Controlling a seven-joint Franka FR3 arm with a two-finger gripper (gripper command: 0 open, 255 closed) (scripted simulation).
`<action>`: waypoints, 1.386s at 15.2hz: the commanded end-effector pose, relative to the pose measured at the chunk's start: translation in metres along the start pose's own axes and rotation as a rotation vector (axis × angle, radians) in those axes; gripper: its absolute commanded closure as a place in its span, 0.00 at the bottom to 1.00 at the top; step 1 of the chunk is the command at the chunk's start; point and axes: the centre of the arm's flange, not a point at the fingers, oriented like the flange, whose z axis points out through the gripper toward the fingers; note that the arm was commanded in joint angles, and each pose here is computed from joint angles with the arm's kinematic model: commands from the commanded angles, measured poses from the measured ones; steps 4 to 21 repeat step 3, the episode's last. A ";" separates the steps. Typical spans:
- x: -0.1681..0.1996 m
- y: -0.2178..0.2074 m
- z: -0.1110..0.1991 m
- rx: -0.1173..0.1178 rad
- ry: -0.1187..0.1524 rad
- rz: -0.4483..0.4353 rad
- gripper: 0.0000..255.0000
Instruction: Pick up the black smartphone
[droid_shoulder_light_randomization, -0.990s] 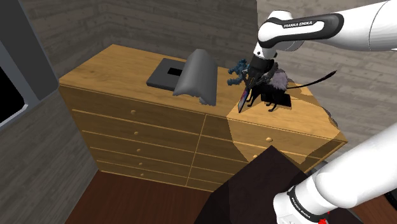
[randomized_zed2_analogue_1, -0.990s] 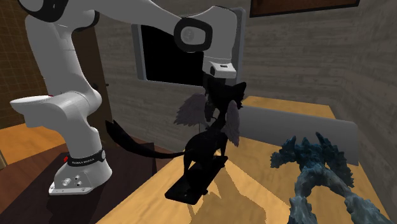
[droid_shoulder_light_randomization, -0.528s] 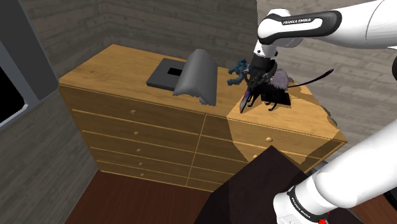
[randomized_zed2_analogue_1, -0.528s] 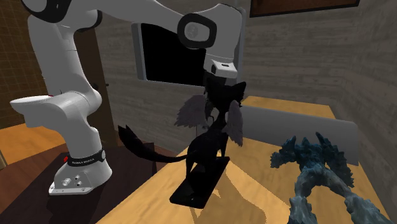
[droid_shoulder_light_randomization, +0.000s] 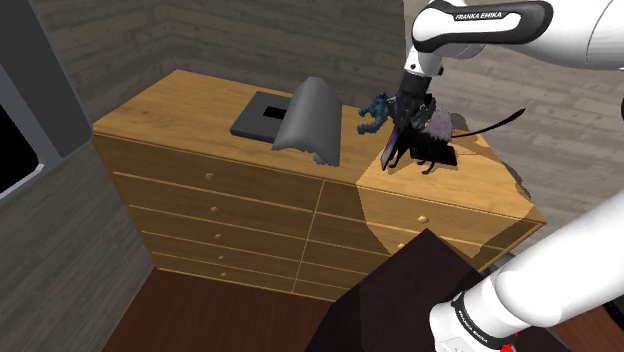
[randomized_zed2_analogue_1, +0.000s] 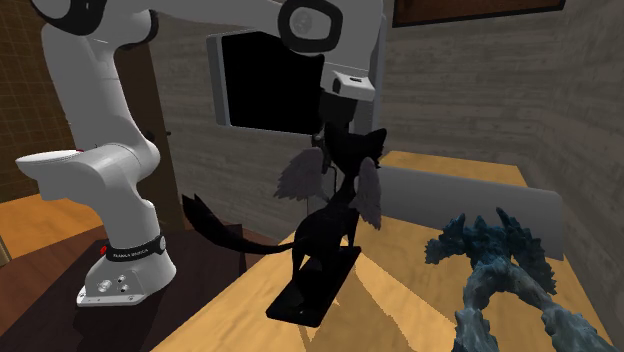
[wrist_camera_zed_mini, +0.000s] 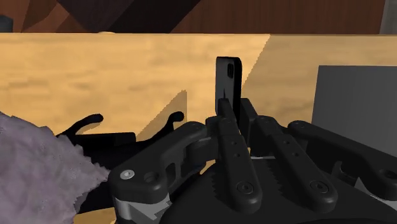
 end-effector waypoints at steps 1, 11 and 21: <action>-0.002 0.000 -0.011 0.000 0.000 0.000 1.00; -0.002 0.000 -0.012 0.000 0.000 0.000 1.00; -0.002 0.000 -0.012 0.000 0.000 0.000 1.00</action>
